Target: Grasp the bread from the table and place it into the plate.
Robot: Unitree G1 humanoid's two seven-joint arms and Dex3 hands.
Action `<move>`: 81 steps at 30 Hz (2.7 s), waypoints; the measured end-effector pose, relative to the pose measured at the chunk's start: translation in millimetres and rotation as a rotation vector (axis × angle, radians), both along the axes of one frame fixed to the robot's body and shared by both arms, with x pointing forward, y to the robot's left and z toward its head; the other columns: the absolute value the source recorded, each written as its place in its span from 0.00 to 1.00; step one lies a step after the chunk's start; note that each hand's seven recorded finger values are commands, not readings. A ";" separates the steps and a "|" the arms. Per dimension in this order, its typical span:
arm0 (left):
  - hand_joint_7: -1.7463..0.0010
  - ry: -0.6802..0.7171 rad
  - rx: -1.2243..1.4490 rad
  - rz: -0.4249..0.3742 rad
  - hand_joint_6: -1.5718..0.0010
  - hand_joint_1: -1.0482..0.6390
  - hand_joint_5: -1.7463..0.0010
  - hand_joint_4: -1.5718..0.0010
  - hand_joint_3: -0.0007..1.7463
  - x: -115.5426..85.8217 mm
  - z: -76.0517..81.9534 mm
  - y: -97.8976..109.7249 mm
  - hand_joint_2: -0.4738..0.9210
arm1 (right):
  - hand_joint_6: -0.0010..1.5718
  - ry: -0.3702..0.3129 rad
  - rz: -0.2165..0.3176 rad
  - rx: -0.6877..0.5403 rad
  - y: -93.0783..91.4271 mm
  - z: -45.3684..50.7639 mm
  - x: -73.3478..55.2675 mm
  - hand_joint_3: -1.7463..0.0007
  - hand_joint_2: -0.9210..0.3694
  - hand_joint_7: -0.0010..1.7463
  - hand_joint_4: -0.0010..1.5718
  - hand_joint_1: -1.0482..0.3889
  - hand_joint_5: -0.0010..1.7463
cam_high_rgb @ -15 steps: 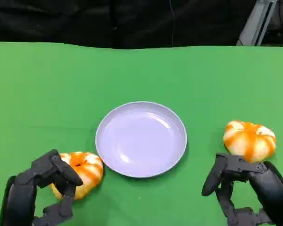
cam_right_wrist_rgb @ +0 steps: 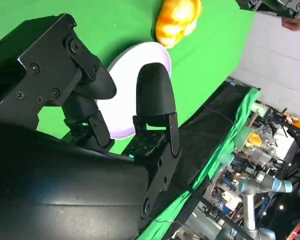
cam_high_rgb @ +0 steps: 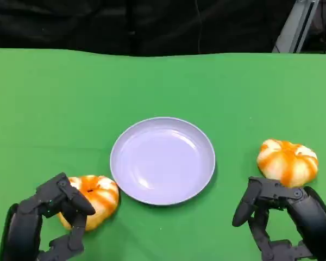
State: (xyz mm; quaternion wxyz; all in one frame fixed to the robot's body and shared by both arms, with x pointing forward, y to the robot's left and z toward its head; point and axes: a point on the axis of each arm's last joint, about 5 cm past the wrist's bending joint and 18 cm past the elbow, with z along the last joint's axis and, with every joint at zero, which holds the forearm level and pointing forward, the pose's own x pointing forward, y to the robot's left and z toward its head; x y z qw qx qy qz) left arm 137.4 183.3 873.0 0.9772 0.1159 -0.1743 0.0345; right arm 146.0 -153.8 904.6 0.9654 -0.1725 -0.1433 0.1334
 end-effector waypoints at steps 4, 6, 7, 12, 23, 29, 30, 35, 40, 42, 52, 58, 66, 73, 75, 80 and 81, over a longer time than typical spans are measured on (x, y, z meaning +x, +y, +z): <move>0.13 0.000 0.000 0.000 0.52 0.64 0.04 0.47 0.64 0.0 0.0 0.0 0.72 | 0.51 0.000 0.000 0.000 0.0 0.0 0.0 0.19 0.45 0.76 0.54 0.81 0.96; 0.22 0.000 -0.003 0.001 0.51 0.65 0.14 0.46 0.70 0.0 0.0 0.1 0.68 | 0.51 0.000 0.000 -0.001 0.0 0.0 0.0 0.19 0.46 0.76 0.54 0.81 0.96; 0.23 0.000 -0.005 0.001 0.50 0.65 0.16 0.46 0.71 0.0 0.0 0.1 0.67 | 0.51 0.000 0.000 -0.001 0.0 0.0 0.0 0.19 0.46 0.76 0.53 0.81 0.96; 0.61 0.000 -0.010 -0.007 0.47 0.59 0.40 0.50 0.48 0.3 -0.6 0.5 0.78 | 0.51 0.000 0.000 -0.001 0.0 0.0 0.0 0.19 0.45 0.76 0.54 0.81 0.96; 1.00 -0.005 0.115 0.013 0.68 0.48 0.84 0.70 0.02 2.1 -1.5 1.3 0.97 | 0.51 0.000 0.000 -0.001 0.0 0.0 0.1 0.19 0.45 0.76 0.53 0.82 0.96; 1.00 -0.005 0.148 0.019 0.69 0.47 0.84 0.71 0.01 2.0 -1.8 1.1 0.97 | 0.51 -0.001 0.000 -0.002 0.0 0.0 0.1 0.19 0.45 0.76 0.53 0.81 0.96; 1.00 -0.005 0.149 0.020 0.76 0.40 0.86 0.76 0.01 2.0 -1.8 1.0 0.97 | 0.51 -0.001 0.000 -0.002 0.0 0.0 0.1 0.19 0.46 0.76 0.53 0.81 0.96; 1.00 0.088 0.484 0.017 0.81 0.27 0.86 0.80 0.00 4.9 -3.2 9.1 0.97 | 0.51 -0.003 -0.002 0.002 0.7 0.4 -0.1 0.18 0.47 0.76 0.53 0.81 0.97; 1.00 0.133 0.623 0.044 0.85 0.25 0.76 0.88 0.00 8.6 -2.4 6.9 0.97 | 0.51 -0.004 -0.003 0.003 1.6 1.7 -0.3 0.18 0.46 0.77 0.53 0.81 0.97; 1.00 0.156 0.668 0.053 0.85 0.24 0.73 0.91 0.00 9.9 -1.0 5.0 0.98 | 0.51 -0.008 -0.002 0.005 1.9 2.5 -0.3 0.18 0.47 0.77 0.53 0.81 0.96; 0.99 0.224 0.883 0.047 0.82 0.24 0.65 0.92 0.00 20.9 10.4 -6.1 0.99 | 0.50 -0.001 -0.003 0.006 2.6 2.8 -0.6 0.18 0.47 0.76 0.53 0.81 0.95; 0.99 0.296 1.018 0.005 0.73 0.26 0.74 0.76 0.00 36.1 9.5 -16.5 0.98 | 0.51 -0.002 -0.004 0.008 3.2 4.0 -1.3 0.18 0.47 0.76 0.54 0.81 0.94; 0.98 0.391 1.113 -0.029 0.65 0.28 0.75 0.65 0.01 62.1 -3.6 -27.6 1.00 | 0.51 0.010 -0.005 0.008 4.6 3.8 -2.4 0.20 0.45 0.75 0.53 0.81 0.95; 0.92 0.417 1.132 -0.014 0.45 0.37 0.52 0.60 0.08 70.5 -8.3 -28.9 1.00 | 0.51 0.018 -0.009 -0.001 4.7 3.9 -2.9 0.20 0.45 0.74 0.53 0.81 0.95; 0.92 0.433 1.126 -0.008 0.42 0.38 0.49 0.59 0.08 77.6 -8.3 -29.1 1.00 | 0.51 0.017 -0.008 -0.001 4.7 4.4 -3.1 0.20 0.45 0.75 0.53 0.81 0.96; 0.90 0.435 1.125 -0.003 0.39 0.40 0.37 0.62 0.08 83.8 -10.3 -30.8 1.00 | 0.51 0.015 -0.009 0.000 4.5 5.0 -3.6 0.20 0.45 0.75 0.52 0.80 0.96; 0.90 0.431 1.126 0.000 0.39 0.40 0.37 0.62 0.08 84.8 -10.9 -31.2 1.00 | 0.51 0.015 -0.009 0.000 4.6 5.1 -3.5 0.20 0.45 0.75 0.52 0.80 0.96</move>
